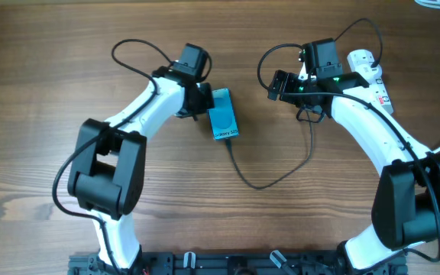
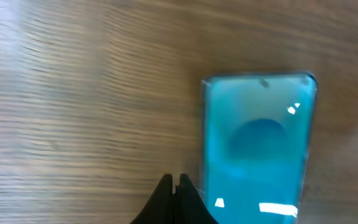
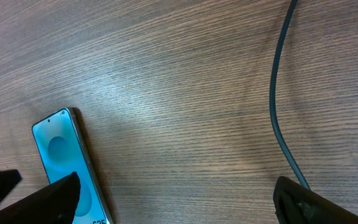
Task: Plug charger to phone and switch on socket
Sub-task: 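Lay the phone flat on the table and open the left gripper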
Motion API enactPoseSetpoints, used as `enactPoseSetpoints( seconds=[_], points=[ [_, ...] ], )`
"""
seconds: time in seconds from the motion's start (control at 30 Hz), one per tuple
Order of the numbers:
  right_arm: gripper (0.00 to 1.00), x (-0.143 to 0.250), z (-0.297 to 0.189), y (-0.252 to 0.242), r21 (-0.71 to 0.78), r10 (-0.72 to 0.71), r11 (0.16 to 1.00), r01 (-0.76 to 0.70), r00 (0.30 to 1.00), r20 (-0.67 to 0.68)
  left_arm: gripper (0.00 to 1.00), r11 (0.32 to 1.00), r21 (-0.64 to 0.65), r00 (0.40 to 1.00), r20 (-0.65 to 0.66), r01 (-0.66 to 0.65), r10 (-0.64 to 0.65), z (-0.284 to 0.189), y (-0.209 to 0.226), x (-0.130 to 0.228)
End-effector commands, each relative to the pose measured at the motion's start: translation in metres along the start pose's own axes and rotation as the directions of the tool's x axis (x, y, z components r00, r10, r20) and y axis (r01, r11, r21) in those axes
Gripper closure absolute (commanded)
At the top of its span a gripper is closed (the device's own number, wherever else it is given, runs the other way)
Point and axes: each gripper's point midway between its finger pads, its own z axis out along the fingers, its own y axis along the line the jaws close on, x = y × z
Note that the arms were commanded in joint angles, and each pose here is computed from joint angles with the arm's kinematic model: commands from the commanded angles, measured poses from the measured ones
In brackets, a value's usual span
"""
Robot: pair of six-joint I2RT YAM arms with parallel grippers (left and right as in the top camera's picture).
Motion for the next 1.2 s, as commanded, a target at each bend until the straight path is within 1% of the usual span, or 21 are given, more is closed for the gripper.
enactPoseSetpoints(
  seconds=[0.0,0.2,0.4,0.63,0.67,0.73,0.77,0.87,1.0,1.17],
  points=[
    [0.0,-0.002,0.0,-0.001,0.012,-0.014,1.0,0.014,1.0,0.011,0.96,0.998,-0.043,0.998,0.013,0.056,-0.055,0.001,0.027,-0.014],
    [0.0,-0.003,0.0,-0.001,0.012,-0.012,1.0,0.012,1.0,0.011,0.96,0.994,-0.066,0.997,-0.012,0.081,-0.082,0.004,0.041,-0.011],
    [0.0,-0.002,0.0,-0.001,0.012,-0.012,1.0,0.011,1.0,0.011,0.96,0.996,-0.08,0.996,-0.085,0.03,-0.036,0.032,0.029,0.016],
    [0.0,-0.003,0.0,-0.001,0.012,-0.012,1.0,0.012,1.0,0.012,0.93,0.997,-0.072,0.996,-0.091,0.011,-0.018,0.039,0.023,0.019],
    [0.0,-0.003,0.0,-0.001,0.011,-0.012,1.0,0.012,1.0,0.014,0.93,0.998,-0.066,0.996,-0.093,0.005,-0.012,0.039,0.022,0.019],
    [0.0,-0.004,0.0,-0.001,0.009,-0.013,1.0,0.013,1.0,0.017,0.92,0.998,0.031,0.991,-0.126,-0.048,0.051,0.039,0.006,0.024],
    [0.0,-0.005,0.0,0.0,0.007,-0.013,1.0,0.013,1.0,0.021,0.92,0.994,0.099,0.987,-0.145,-0.052,0.066,0.037,-0.005,0.027],
    [0.0,-0.005,0.0,0.0,0.007,-0.014,1.0,0.013,1.0,0.023,0.92,0.976,0.213,0.986,-0.143,-0.053,0.085,0.035,-0.029,0.027],
    [0.0,-0.006,0.0,0.0,0.006,-0.014,1.0,0.014,1.0,0.024,0.93,0.973,0.223,0.99,-0.109,-0.066,0.092,0.035,-0.034,0.02],
    [0.0,-0.007,-0.001,0.001,0.004,-0.014,1.0,0.014,0.999,0.028,0.94,0.988,0.14,0.993,-0.089,-0.068,0.081,0.038,-0.019,0.016]
  ],
)
